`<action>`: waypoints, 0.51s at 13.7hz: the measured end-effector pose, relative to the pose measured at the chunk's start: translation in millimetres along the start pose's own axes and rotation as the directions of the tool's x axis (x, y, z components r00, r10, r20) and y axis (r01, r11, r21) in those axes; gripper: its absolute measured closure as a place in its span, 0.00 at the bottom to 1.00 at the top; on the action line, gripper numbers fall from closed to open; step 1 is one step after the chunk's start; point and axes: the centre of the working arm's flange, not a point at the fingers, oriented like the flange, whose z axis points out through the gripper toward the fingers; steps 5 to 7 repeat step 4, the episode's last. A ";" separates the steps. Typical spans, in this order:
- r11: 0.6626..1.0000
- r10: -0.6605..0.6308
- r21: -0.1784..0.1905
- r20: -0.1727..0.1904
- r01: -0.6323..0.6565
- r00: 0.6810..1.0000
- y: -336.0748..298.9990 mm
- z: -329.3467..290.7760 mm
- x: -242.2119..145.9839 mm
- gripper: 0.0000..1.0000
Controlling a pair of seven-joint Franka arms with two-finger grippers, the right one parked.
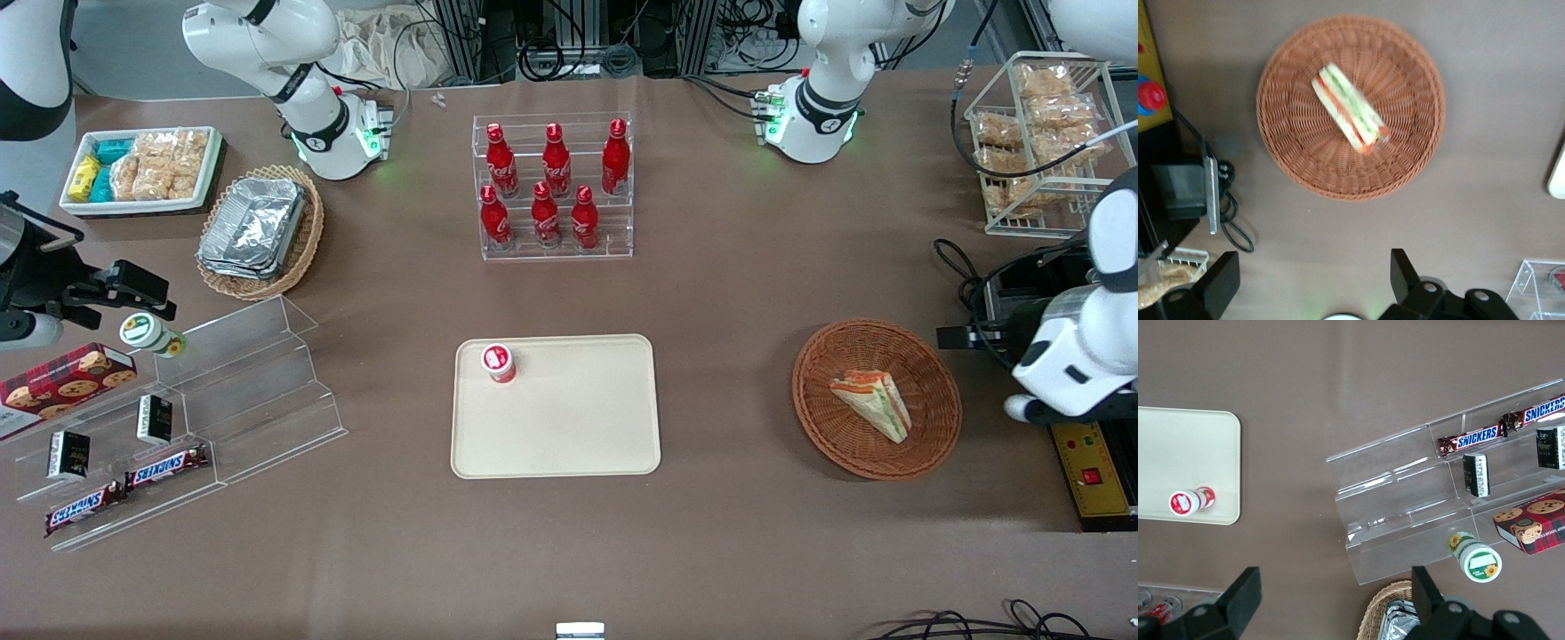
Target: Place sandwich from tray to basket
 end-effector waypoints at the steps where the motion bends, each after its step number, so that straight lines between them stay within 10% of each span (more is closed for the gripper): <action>1: 1.000 -0.001 -0.004 -0.036 0.000 0.999 -1.2 -12.2 0.5 0.00; 4: 1.000 0.001 -0.011 -0.111 -0.002 0.994 -2.1 -30.0 3.8 0.00; 7: 1.000 0.001 -0.011 -0.111 -0.002 0.994 -2.1 -30.0 3.8 0.00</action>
